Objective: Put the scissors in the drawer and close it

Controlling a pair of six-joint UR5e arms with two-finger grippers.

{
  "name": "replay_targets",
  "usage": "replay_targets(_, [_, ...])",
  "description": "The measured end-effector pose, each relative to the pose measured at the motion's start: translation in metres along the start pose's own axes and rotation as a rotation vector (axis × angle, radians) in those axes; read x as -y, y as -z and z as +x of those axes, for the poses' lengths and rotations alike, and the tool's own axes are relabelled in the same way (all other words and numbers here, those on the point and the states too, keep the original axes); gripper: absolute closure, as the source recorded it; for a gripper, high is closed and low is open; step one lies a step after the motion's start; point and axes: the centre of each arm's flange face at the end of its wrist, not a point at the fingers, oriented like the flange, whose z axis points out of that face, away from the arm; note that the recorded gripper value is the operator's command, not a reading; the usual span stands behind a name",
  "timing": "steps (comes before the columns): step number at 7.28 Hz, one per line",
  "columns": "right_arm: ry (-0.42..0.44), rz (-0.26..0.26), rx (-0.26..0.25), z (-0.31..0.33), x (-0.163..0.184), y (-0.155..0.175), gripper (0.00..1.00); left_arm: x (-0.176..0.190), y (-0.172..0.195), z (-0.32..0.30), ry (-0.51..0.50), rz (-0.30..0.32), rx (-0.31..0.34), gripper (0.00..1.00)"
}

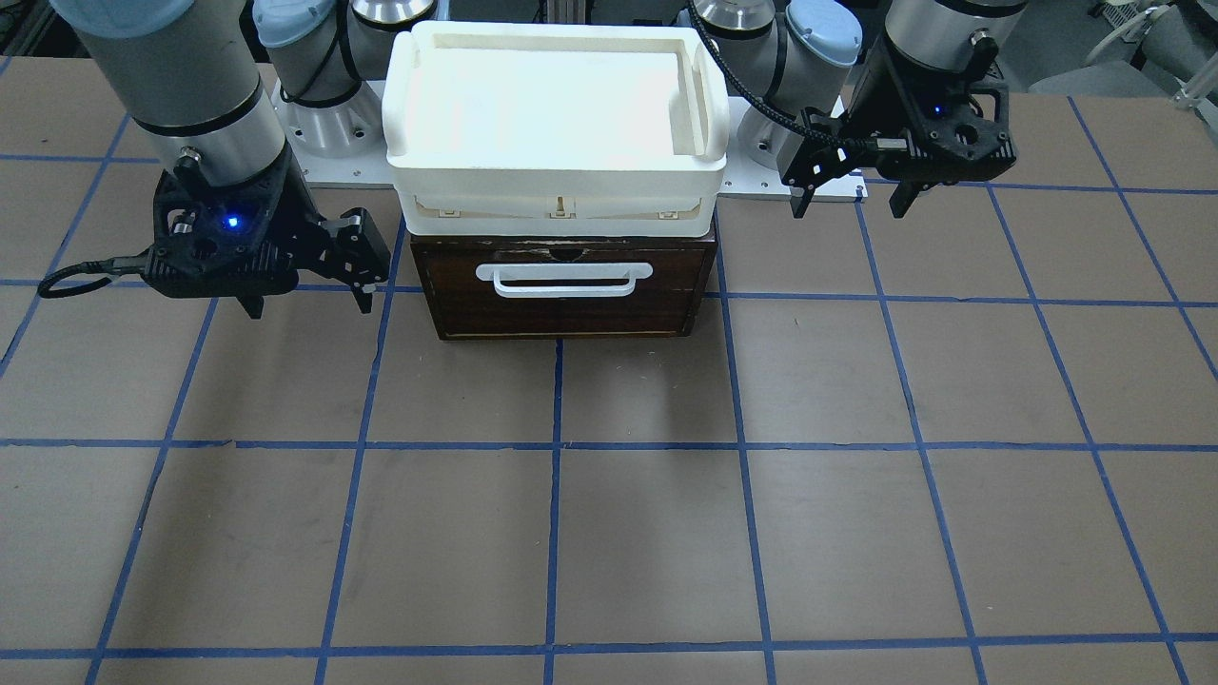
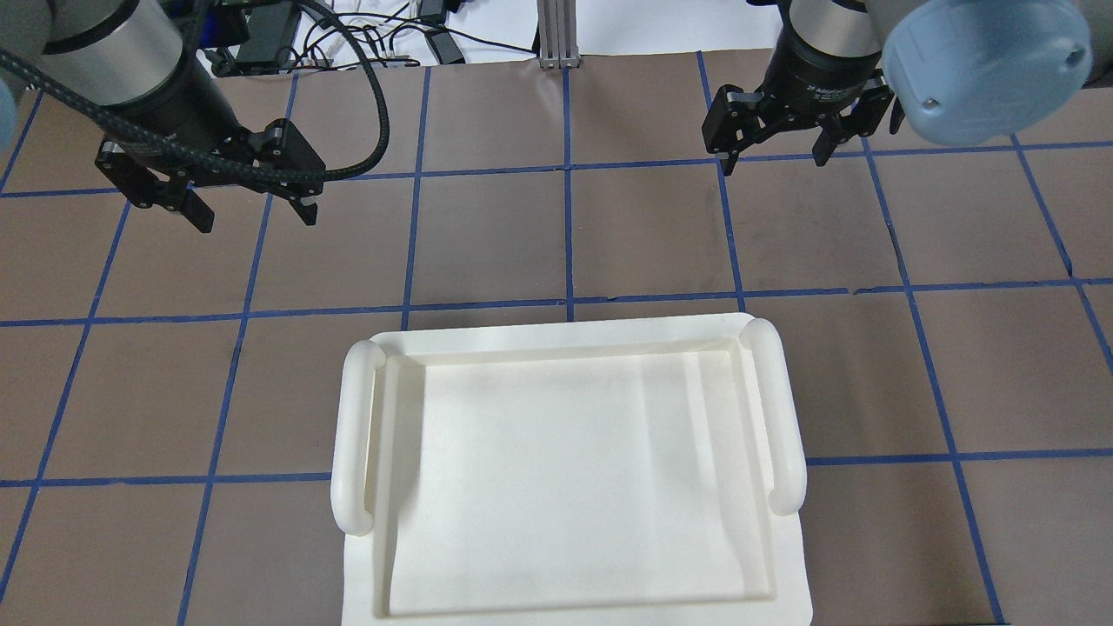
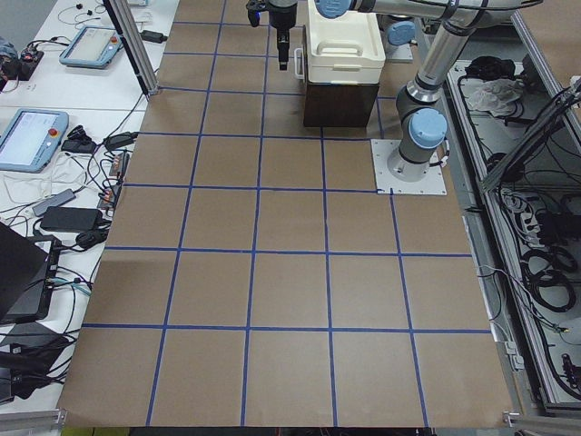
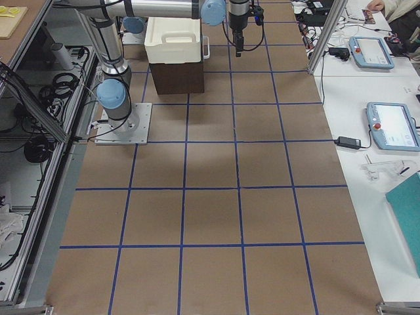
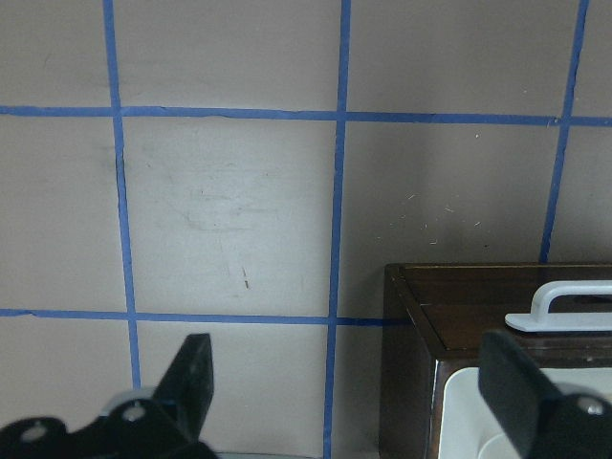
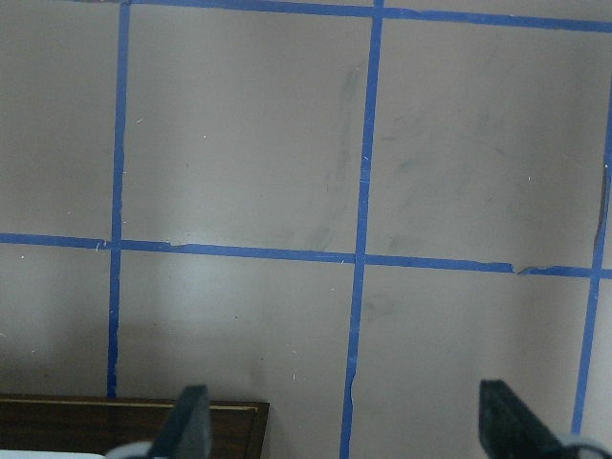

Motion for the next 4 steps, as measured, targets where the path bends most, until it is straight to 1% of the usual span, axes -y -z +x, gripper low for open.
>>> replay_targets(4, [0.0,-0.001,0.0,0.0,-0.0001,-0.0001,0.0,-0.0023,0.0006,0.0,-0.002,0.001,0.0,0.0])
